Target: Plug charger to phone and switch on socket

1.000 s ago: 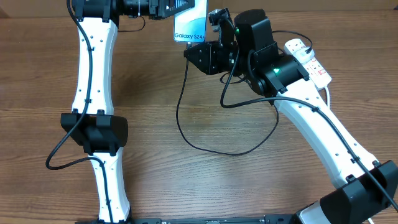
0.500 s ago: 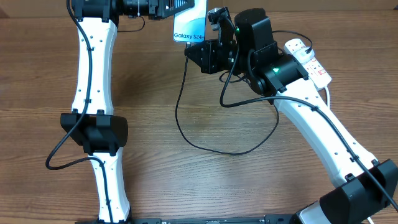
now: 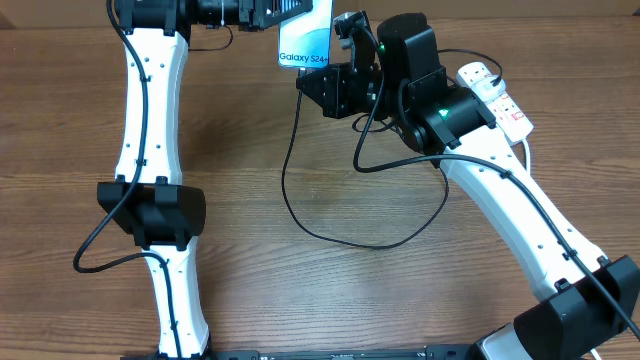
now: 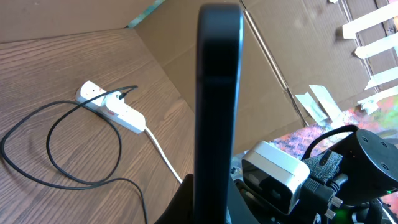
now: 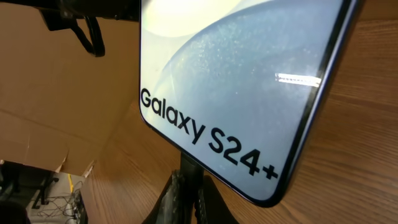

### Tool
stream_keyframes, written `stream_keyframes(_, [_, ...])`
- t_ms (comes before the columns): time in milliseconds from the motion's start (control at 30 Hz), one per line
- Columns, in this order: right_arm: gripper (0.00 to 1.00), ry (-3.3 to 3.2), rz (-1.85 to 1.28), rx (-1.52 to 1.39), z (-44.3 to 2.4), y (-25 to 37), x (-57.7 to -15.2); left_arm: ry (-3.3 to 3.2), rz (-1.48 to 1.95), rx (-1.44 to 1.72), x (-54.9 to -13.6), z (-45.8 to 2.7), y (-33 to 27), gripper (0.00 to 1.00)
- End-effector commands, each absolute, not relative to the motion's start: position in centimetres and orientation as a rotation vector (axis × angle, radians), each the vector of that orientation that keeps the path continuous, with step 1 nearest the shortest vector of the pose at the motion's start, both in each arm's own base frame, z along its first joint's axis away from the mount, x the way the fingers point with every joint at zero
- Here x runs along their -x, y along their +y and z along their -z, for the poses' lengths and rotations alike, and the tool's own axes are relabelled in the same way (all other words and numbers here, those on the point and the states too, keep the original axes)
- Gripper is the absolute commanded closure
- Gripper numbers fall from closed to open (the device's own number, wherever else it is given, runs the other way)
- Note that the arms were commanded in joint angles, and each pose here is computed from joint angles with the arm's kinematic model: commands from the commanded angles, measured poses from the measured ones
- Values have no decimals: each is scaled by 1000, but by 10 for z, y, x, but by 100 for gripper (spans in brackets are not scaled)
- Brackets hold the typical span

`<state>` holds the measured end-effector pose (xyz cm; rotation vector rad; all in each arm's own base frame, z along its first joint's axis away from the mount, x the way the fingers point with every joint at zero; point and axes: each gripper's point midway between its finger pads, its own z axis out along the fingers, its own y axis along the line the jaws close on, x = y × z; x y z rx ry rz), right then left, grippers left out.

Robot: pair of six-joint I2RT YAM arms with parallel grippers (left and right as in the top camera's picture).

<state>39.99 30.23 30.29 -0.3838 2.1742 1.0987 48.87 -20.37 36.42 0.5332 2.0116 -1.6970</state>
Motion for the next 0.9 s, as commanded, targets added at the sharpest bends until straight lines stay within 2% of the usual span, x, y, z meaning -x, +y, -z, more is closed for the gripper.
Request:
stream_keyframes(0, [96, 2122, -1092, 386, -316, 302, -407, 1954, 1745, -609, -470, -385, -211, 96])
stream_keyframes(267, [96, 2123, -1072, 372, -316, 299, -410, 1957, 1744, -611, -469, -384, -211, 96])
stream_keyframes(300, [94, 2123, -1072, 372, -316, 299, -410, 1959, 1741, -609, -470, -384, -211, 96])
stream_keyframes(433, [71, 2124, -1073, 372, -316, 299, -410, 1978, 1707, -589, -474, -380, -210, 96])
stream_keyframes(500, [47, 2124, -1072, 372, -315, 299, -410, 2000, 1663, -564, -480, -376, -208, 96])
stream_keyframes(567, [41, 2128, -1072, 371, -315, 299, -410, 2021, 1620, -540, -485, -372, -206, 96])
stream_keyframes(633, [31, 2138, -1066, 366, -313, 298, -409, 2047, 1561, -504, -493, -366, -202, 96])
stream_keyframes(733, [24, 2170, -1010, 325, -305, 291, -413, 2107, 1455, -424, -506, -354, -191, 96])
stream_keyframes(800, [12, 2197, -938, 277, -298, 283, -419, 2151, 1391, -367, -513, -345, -182, 96])
stream_keyframes(867, [8, 2216, -869, 233, -292, 274, -424, 2191, 1344, -320, -518, -336, -175, 96])
